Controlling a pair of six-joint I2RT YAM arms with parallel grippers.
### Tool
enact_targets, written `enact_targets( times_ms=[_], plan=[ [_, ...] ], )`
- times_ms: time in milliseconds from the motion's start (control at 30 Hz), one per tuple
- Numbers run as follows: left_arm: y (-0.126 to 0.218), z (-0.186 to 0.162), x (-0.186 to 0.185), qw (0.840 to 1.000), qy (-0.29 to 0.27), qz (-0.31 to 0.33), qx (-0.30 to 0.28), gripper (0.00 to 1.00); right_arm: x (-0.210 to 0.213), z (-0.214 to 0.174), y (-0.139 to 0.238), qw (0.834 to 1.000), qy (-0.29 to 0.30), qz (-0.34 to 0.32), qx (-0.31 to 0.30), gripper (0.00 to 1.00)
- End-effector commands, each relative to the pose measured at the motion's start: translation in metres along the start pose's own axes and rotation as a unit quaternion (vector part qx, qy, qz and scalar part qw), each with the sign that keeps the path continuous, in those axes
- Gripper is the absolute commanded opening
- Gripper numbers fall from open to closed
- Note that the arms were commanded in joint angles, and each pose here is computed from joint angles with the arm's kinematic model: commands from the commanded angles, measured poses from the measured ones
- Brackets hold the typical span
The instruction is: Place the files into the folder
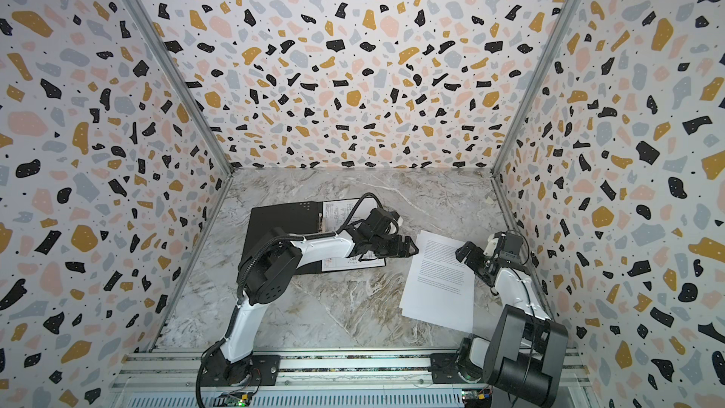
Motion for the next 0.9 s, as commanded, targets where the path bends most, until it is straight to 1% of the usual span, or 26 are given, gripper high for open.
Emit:
enact_targets(
  times_ms=[0, 133, 200, 267, 367, 533, 667, 867],
  plan=[
    [-0.017, -0.009, 0.008, 0.999, -0.024, 0.016, 0.029, 0.89, -0.018, -0.013, -0.006, 0.999, -0.007, -0.025, 0.022, 0.99],
    [-0.032, 0.003, 0.009, 0.999, -0.025, 0.012, 0.021, 0.86, -0.021, -0.021, -0.014, 0.999, -0.016, -0.016, 0.03, 1.0],
    [-0.041, 0.007, 0.006, 0.999, -0.023, 0.002, 0.025, 0.82, -0.022, -0.025, -0.02, 0.999, -0.019, -0.012, 0.043, 1.0],
    [-0.05, 0.006, 0.002, 0.999, -0.017, -0.012, 0.031, 0.78, -0.022, -0.028, -0.025, 0.998, -0.023, -0.006, 0.059, 1.0],
    [-0.056, -0.004, -0.002, 0.999, -0.018, -0.015, 0.046, 0.76, -0.016, -0.031, -0.03, 0.997, -0.031, 0.017, 0.073, 0.98],
    [-0.058, -0.008, -0.013, 0.998, 0.0, -0.054, 0.038, 0.72, -0.007, -0.035, -0.033, 0.995, -0.042, 0.051, 0.077, 0.96],
    [-0.056, 0.002, -0.025, 0.997, 0.001, -0.076, 0.026, 0.72, 0.002, -0.04, -0.038, 0.991, -0.047, 0.074, 0.097, 0.95],
    [-0.049, 0.017, -0.039, 0.994, 0.018, -0.109, -0.001, 0.72, 0.009, -0.038, -0.039, 0.99, -0.048, 0.089, 0.095, 0.95]
  ],
)
Point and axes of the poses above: each gripper's point midway between its finger pads, its own y axis back along the fingers, its own x axis along the line the jaws close on, z = x × y, the point moved 1 cm from there along y, back along the fingers, and after that the axes turned 7 degrees about -y, right-handed, at the moved point
